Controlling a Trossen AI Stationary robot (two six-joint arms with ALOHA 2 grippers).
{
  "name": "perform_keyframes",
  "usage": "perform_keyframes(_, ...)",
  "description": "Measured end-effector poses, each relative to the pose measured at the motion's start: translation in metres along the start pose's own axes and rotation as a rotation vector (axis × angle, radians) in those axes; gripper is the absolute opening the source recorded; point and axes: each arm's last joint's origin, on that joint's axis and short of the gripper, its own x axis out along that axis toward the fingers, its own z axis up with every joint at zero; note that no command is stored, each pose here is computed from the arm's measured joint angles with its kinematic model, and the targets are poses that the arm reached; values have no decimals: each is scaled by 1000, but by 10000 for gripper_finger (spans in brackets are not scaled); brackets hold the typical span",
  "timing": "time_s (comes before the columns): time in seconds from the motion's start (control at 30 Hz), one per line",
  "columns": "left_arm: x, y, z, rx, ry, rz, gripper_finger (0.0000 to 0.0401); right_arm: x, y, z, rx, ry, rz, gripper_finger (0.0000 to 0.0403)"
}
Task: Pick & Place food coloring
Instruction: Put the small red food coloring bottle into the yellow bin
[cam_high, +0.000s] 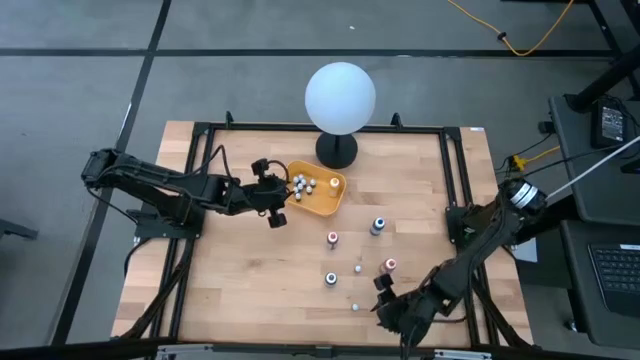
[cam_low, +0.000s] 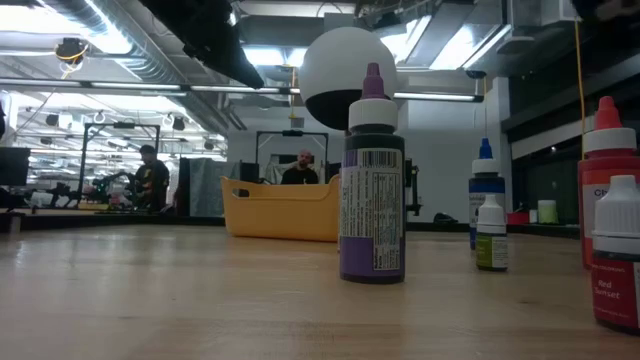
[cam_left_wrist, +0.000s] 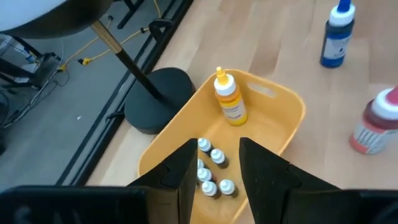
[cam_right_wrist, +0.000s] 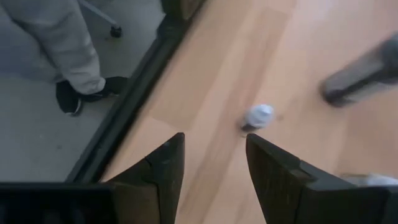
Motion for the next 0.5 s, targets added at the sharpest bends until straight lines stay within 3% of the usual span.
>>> perform_keyframes(0.23,-21,-17,13,-70,-79,-11,110,35,2,-13,60,55,-32,172)
perform_keyframes(0.5,-51,-30,31,-104,-189,56,106,68,-15,-24,265,111,-99,177)
